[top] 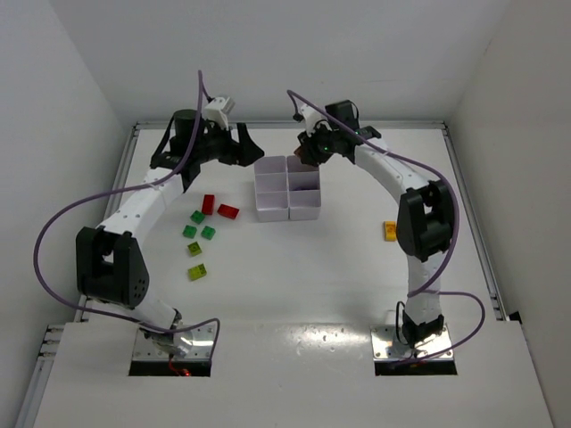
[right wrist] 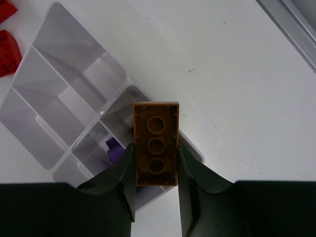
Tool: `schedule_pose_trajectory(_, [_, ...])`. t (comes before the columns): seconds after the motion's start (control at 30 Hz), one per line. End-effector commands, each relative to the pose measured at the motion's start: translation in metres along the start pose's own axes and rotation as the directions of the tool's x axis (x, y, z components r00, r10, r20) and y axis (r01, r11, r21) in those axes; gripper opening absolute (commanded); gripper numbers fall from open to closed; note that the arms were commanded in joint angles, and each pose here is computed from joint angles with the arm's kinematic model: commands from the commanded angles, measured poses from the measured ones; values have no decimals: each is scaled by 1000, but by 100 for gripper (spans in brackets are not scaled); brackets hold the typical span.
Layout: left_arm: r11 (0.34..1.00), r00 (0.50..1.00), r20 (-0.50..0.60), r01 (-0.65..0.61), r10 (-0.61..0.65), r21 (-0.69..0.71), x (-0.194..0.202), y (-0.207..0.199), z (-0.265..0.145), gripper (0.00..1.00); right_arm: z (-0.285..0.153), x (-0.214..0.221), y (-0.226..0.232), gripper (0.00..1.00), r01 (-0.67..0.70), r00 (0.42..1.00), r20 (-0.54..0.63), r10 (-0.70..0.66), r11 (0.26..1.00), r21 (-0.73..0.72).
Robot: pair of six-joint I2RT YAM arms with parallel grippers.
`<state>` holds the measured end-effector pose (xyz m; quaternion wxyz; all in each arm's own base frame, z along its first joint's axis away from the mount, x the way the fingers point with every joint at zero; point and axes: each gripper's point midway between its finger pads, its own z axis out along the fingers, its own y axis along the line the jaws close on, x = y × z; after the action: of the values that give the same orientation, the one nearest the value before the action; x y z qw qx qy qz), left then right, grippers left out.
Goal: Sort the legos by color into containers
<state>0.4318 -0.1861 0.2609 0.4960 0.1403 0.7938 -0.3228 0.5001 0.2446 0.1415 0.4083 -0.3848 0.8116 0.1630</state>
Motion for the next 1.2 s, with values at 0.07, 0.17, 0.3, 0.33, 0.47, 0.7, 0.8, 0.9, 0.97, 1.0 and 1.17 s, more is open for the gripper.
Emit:
schedule_pose_trajectory(0.07, [1000,999,37,0,-2,29,-19,1,4,84,2,3,-4,36,67,998,-16,-66,998,23])
schedule_pose_trajectory(0.17, [1000,999,37,1,-2,29,-19,1,4,84,3,1,-4,43,76,997,-16,-75,996,42])
schedule_pose_trajectory(0.3, [1000,999,37,1,-2,29,-20,2,6,84,7,5,-9,56,77,997,-22,-76,995,67])
schedule_pose_trajectory(0.33, [1000,999,37,1,-2,29,-20,2,6,84,7,6,-11,59,78,997,-25,-76,994,75])
schedule_pose_trajectory(0.47, [999,999,35,0,-2,38,-21,2,8,84,-3,-7,-8,63,86,996,8,-87,994,74])
schedule_pose_trajectory(0.7, [998,1000,18,3,-4,61,-14,-1,14,84,-46,-30,4,63,32,995,90,-39,997,69])
schedule_pose_trajectory(0.8, [997,1000,22,-5,3,71,-14,-7,14,84,-70,-13,-18,62,-85,994,76,74,983,160])
schedule_pose_trajectory(0.9, [998,999,40,-14,12,64,-16,-10,6,84,-113,48,-42,60,-223,972,0,234,928,298])
schedule_pose_trajectory(0.97, [998,999,37,-16,14,64,-12,-15,4,84,-152,81,-44,59,-269,950,-55,306,897,352])
schedule_pose_trajectory(1.0, [999,1000,29,-8,7,49,-6,-12,2,84,-159,111,-35,58,-288,929,-119,350,887,361])
schedule_pose_trajectory(1.17, [1000,999,33,-7,7,10,-1,-13,-7,84,-204,203,15,56,-355,794,-347,500,843,403])
